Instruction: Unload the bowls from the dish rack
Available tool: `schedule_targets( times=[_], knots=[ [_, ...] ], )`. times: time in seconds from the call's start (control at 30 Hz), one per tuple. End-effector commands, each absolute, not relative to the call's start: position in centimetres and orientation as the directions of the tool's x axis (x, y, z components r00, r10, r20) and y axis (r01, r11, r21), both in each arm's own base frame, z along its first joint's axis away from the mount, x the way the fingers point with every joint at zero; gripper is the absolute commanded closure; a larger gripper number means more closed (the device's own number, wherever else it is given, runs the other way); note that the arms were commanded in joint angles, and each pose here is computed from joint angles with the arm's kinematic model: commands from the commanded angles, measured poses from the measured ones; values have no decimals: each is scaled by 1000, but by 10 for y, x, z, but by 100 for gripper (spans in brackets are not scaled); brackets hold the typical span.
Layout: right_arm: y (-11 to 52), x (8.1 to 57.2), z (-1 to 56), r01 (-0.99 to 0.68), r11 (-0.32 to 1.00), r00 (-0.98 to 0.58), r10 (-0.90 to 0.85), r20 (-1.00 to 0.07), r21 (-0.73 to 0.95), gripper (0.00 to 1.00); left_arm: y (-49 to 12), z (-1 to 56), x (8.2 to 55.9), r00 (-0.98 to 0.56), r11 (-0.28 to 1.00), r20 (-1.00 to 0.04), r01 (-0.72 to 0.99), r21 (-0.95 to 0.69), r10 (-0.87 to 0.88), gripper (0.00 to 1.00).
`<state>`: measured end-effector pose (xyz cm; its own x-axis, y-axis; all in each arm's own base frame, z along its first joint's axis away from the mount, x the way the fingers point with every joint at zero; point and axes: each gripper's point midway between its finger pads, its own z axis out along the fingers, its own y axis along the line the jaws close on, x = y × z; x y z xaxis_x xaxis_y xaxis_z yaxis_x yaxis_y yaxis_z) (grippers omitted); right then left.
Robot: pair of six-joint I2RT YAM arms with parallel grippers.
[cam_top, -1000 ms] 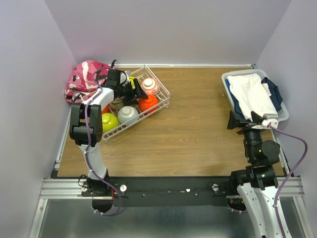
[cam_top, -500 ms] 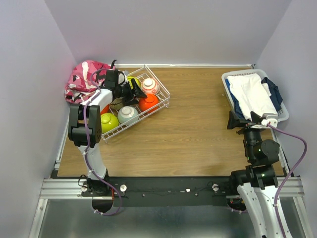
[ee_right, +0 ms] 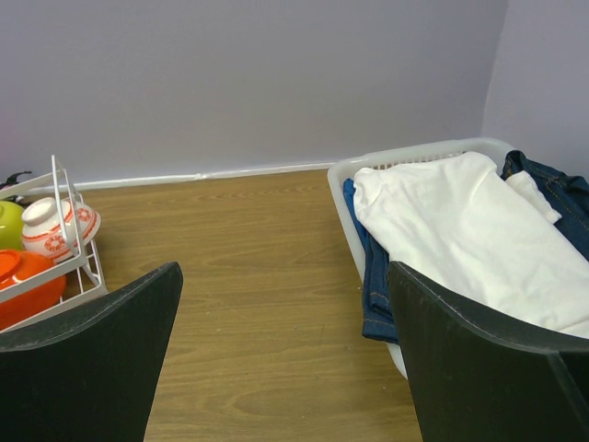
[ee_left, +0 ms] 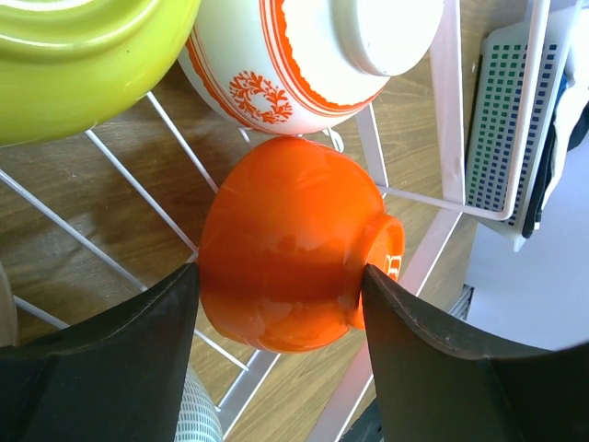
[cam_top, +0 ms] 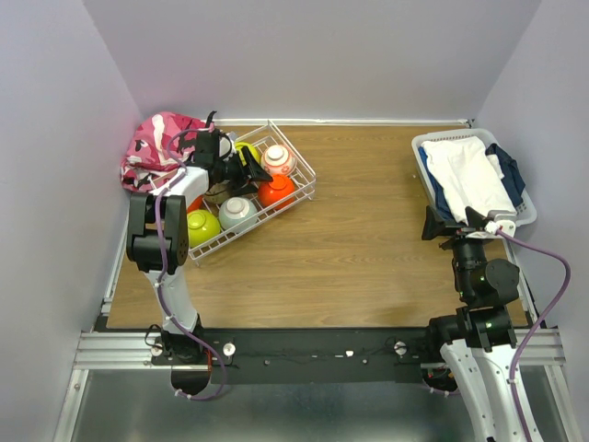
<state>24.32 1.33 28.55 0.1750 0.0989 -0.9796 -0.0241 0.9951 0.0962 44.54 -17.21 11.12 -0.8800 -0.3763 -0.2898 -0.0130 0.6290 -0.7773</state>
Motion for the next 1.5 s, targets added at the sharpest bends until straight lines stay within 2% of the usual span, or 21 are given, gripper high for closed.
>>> schedule_targets(
  times=[0.0, 0.03, 0.4, 0.47, 0.53, 0.83, 1.13, 1.33, 1.47],
  knots=[
    [16, 244, 280, -34, 996, 156, 84, -984, 79, 0, -188, 125, 420, -917, 592, -209, -36, -805, -339, 50],
    [17, 244, 280, -39, 996, 154, 84, -985, 79, 0, -184, 129, 422, -910, 617, -248, -12, -787, -334, 50],
    [18, 244, 281, -48, 996, 150, 80, -985, 73, 0, -164, 159, 424, -857, 724, -407, 58, -687, -318, 51],
    [22, 244, 282, -70, 995, 149, 80, -986, 70, 0, -161, 165, 424, -844, 739, -436, 72, -670, -313, 51],
    [27, 244, 282, -96, 993, 145, 78, -986, 64, 0, -159, 171, 424, -831, 754, -468, 92, -651, -302, 56],
    [41, 248, 286, -165, 984, 110, 87, -990, 68, 0, -155, 201, 420, -743, 841, -635, 192, -506, -212, 55],
    [42, 261, 289, -149, 983, -2, 106, -994, 105, 0, -161, 228, 406, -625, 915, -779, 282, -289, -54, 55],
    [48, 273, 292, -131, 973, -110, 177, -978, 191, 0, -164, 243, 399, -539, 936, -841, 315, -157, 41, 55],
    [42, 285, 282, -9, 949, -206, 306, -930, 314, 0, -168, 246, 389, -481, 936, -868, 347, -60, 123, 54]
  ],
)
